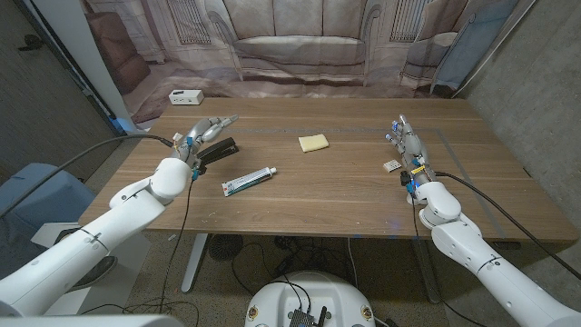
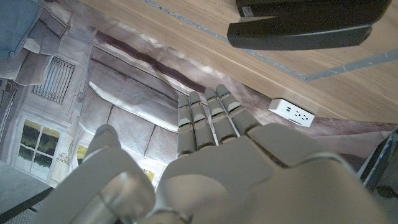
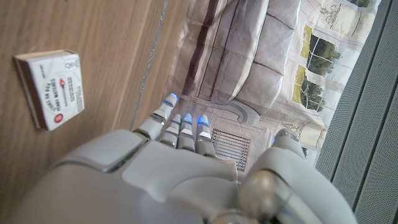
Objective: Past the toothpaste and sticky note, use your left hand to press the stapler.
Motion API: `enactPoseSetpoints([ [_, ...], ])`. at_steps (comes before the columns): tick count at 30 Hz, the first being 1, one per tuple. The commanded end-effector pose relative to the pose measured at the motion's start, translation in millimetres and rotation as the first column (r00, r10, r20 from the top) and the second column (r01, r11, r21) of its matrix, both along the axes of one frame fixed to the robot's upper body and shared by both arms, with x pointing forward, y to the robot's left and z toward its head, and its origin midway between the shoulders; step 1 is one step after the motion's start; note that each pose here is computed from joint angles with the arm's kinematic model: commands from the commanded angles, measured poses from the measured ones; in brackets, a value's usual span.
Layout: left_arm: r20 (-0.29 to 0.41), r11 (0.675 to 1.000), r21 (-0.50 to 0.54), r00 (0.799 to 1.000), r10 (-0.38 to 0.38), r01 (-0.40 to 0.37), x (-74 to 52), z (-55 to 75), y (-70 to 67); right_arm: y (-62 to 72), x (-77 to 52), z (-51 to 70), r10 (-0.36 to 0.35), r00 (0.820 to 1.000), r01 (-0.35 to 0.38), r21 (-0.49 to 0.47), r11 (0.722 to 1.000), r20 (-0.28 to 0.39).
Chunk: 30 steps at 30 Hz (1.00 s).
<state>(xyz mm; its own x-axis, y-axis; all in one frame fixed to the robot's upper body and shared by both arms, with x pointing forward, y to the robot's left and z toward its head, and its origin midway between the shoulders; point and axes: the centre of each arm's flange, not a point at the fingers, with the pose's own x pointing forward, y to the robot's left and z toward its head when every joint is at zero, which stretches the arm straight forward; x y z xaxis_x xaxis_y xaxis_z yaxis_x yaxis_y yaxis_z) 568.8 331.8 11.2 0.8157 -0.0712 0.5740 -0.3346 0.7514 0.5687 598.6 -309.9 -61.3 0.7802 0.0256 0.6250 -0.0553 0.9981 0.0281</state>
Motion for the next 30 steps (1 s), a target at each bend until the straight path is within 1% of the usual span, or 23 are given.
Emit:
enactPoseSetpoints([
  [1, 0.001, 0.982, -0.09, 0.986, -0.165, 0.164, 13.5, -2.6, -11.0, 1.4, -1.0, 1.2, 0.011, 1.0, -0.011, 0.002, 1.0, 0.015],
  [6, 0.005, 0.97, -0.112, 0.976, -0.218, 0.217, 18.2, -3.1, -14.0, 1.6, -2.5, 2.9, 0.013, 1.0, -0.013, -0.007, 1.0, 0.023],
  [9, 0.012, 0.957, -0.134, 0.966, -0.258, 0.257, 21.6, -4.7, -14.8, 1.9, -3.4, 4.1, 0.016, 1.0, -0.016, -0.007, 1.0, 0.025],
  [14, 0.035, 0.925, -0.182, 0.942, -0.333, 0.334, 27.2, -8.2, -16.1, 2.2, -4.7, 6.1, 0.025, 0.999, -0.024, -0.023, 0.999, 0.036],
  [22, 0.081, 0.855, -0.265, 0.894, -0.441, 0.445, 34.9, -13.3, -19.7, 2.5, -6.3, 9.4, 0.039, 0.999, -0.037, -0.064, 0.997, 0.028],
  [27, 0.081, 0.833, -0.275, 0.875, -0.477, 0.479, 37.3, -13.5, -23.4, 4.2, -6.3, 10.1, 0.048, 0.998, -0.045, -0.082, 0.996, 0.027],
  [30, 0.078, 0.82, -0.286, 0.865, -0.496, 0.496, 39.0, -14.1, -26.8, 5.2, -6.0, 10.5, 0.066, 0.998, -0.064, -0.096, 0.993, 0.018],
])
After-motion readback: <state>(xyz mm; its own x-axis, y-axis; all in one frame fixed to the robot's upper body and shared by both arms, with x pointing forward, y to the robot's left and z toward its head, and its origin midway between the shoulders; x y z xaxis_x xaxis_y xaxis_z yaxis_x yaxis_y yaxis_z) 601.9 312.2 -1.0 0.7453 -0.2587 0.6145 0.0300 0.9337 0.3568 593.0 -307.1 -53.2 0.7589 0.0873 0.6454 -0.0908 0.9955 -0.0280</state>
